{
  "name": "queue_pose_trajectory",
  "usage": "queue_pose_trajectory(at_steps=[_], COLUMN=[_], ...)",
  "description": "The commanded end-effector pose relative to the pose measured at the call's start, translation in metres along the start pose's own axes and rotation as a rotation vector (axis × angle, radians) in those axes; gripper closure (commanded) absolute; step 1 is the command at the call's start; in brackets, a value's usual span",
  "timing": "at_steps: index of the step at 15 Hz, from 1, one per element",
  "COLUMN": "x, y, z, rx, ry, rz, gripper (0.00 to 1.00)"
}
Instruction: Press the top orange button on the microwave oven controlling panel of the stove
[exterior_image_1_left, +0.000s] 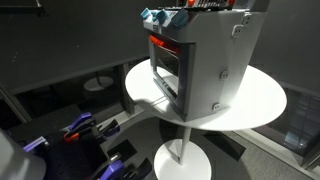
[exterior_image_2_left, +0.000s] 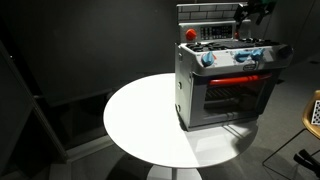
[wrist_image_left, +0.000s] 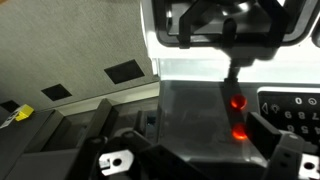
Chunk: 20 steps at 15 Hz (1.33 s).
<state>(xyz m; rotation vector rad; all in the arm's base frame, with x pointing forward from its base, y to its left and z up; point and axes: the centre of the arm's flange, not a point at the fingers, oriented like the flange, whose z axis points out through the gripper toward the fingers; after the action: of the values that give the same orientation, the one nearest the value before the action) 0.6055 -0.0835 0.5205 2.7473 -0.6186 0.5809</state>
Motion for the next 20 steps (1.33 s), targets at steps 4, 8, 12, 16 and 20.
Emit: queue_pose_trajectory(at_steps=[4, 8, 12, 16, 20], x=[0.020, 0.018, 0.005, -0.012, -0.035], y=[0.001, 0.004, 0.009, 0.017, 0.025], z=[0.006, 0.002, -0.018, -0.042, -0.067], rx=[-0.001, -0.007, 0.002, 0.007, -0.007], ry=[0.006, -0.008, -0.058, -0.147, -0.232], rz=[0.034, 0.044, 0.043, 0.051, 0.026], gripper=[0.00, 0.00, 0.00, 0.00, 0.00])
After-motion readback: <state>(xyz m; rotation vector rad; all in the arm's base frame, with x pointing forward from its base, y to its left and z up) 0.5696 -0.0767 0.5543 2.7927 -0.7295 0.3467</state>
